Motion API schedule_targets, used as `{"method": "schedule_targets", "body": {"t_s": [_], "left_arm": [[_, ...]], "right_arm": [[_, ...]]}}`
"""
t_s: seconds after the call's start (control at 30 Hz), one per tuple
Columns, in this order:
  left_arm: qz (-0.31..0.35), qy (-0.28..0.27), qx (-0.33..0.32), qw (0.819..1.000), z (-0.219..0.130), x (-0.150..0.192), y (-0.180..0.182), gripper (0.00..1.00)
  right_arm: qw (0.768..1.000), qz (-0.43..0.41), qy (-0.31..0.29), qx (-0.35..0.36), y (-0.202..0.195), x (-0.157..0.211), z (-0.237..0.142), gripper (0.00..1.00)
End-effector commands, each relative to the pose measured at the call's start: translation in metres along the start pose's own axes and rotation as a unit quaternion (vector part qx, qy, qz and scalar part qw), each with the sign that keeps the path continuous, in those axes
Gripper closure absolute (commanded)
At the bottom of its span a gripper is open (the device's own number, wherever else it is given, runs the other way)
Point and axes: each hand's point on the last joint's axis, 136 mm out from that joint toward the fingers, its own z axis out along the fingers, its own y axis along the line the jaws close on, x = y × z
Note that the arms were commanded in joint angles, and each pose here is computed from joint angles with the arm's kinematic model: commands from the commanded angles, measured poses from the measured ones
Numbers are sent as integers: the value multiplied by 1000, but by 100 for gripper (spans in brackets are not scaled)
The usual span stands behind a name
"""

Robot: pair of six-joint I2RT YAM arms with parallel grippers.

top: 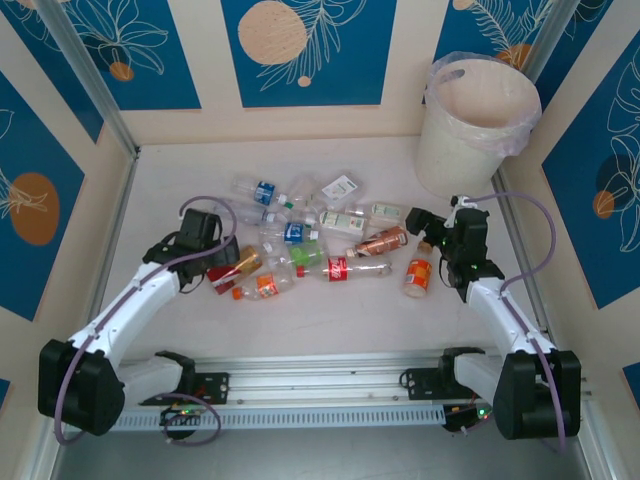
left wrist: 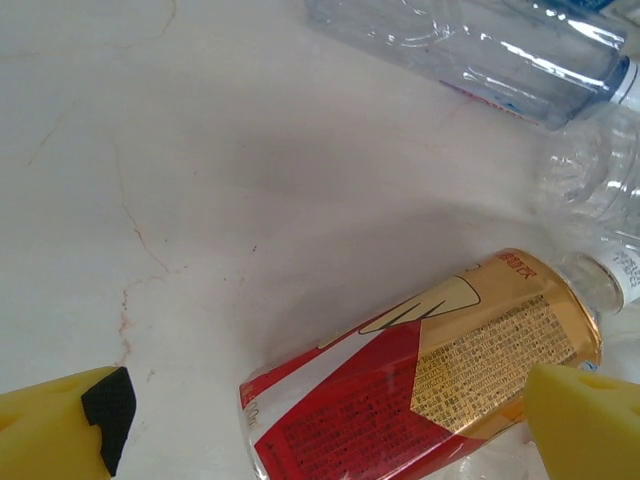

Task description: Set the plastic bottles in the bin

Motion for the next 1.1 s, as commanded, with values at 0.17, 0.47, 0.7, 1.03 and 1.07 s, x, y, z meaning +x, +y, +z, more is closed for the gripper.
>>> {"method": "schedule_targets", "body": {"t_s": [0.17, 0.47, 0.7, 1.03, 1.07], "left_arm": [[-3, -23, 10, 1000, -2, 0, 0, 0], [-52, -36, 16, 998, 4, 1, 1, 0], [-69, -51, 39, 996, 8, -4, -4, 0], [-104, -42, 57, 992, 15, -6, 4, 0], [-106, -43, 50, 992, 15, -6, 8, 0]], "right_arm": [[967, 82, 218, 105, -32, 84, -12, 3], [940, 94, 289, 155, -42, 124, -16, 11], [933, 102, 302, 164, -44, 144, -10, 24], [945, 73, 268, 175, -47, 133, -9, 47], [948, 69, 258, 173, -47, 128, -10, 49]]}}
